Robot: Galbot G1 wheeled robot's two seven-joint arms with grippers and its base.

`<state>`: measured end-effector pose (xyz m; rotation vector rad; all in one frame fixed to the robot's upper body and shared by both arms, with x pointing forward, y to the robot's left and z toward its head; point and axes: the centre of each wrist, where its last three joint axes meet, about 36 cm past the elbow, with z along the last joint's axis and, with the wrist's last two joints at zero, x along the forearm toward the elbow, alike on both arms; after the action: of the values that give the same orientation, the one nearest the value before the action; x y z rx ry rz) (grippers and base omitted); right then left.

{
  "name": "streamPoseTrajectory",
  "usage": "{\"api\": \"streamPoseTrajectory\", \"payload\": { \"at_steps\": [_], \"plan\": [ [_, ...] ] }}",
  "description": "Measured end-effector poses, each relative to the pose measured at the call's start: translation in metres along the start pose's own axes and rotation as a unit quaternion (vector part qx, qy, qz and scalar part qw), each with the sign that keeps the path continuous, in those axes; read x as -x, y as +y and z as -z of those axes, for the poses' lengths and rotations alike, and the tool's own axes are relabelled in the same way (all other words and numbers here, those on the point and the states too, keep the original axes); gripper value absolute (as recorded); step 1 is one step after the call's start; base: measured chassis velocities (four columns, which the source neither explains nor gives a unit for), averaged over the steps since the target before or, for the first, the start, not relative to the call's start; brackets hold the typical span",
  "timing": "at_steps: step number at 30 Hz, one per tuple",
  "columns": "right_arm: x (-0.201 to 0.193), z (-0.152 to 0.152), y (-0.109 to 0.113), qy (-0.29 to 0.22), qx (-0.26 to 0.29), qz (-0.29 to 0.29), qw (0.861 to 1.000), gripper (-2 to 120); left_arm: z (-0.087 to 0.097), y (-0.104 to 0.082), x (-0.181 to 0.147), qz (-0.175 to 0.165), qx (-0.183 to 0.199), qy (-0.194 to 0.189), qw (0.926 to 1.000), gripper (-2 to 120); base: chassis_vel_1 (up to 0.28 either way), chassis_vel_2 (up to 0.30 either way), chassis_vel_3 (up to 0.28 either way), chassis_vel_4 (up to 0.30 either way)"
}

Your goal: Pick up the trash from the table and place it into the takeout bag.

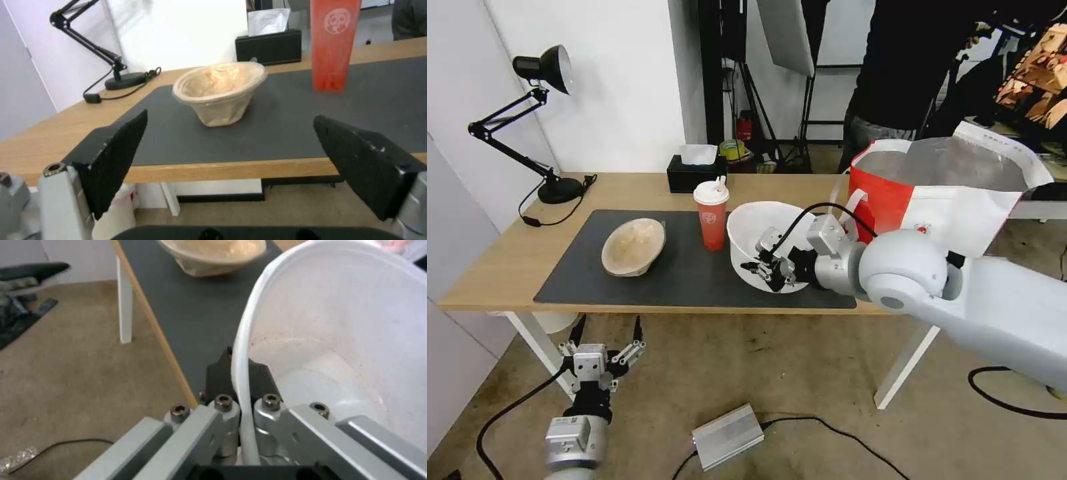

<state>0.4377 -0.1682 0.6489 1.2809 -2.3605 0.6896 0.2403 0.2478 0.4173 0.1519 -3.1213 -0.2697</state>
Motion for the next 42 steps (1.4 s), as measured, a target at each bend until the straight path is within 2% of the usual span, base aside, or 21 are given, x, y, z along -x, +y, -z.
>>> {"api": "streamPoseTrajectory", "payload": {
  "at_steps": [7,18,30,34,42],
  "plan": [
    [-0.011,0.011,0.004,-0.008,-0.016,0.002,1.0,0,0.002,0.0,-0.001,0.0,0.0,-0.001,1.0,100,0.0,0.0,0.0,0.0],
    [-0.037,0.036,-0.009,-0.02,-0.049,-0.011,0.999,0,0.002,0.0,-0.003,0.0,0.0,-0.001,1.0,100,0.0,0.0,0.0,0.0],
    [-0.059,0.056,-0.05,-0.029,-0.05,-0.059,0.997,0,0.006,0.003,-0.004,0.002,-0.006,-0.006,1.0,100,0.0,0.0,0.0,0.0],
    [-0.07,0.064,-0.069,-0.035,-0.047,-0.078,0.995,0,0.007,0.004,-0.004,0.002,-0.006,-0.007,1.0,100,0.0,0.0,0.0,0.0],
    [-0.081,0.063,-0.101,-0.032,-0.034,-0.113,0.992,0,0.008,0.004,-0.005,0.001,-0.007,-0.009,0.9999,100,0.0,0.0,0.0,0.0]
  ]
}}
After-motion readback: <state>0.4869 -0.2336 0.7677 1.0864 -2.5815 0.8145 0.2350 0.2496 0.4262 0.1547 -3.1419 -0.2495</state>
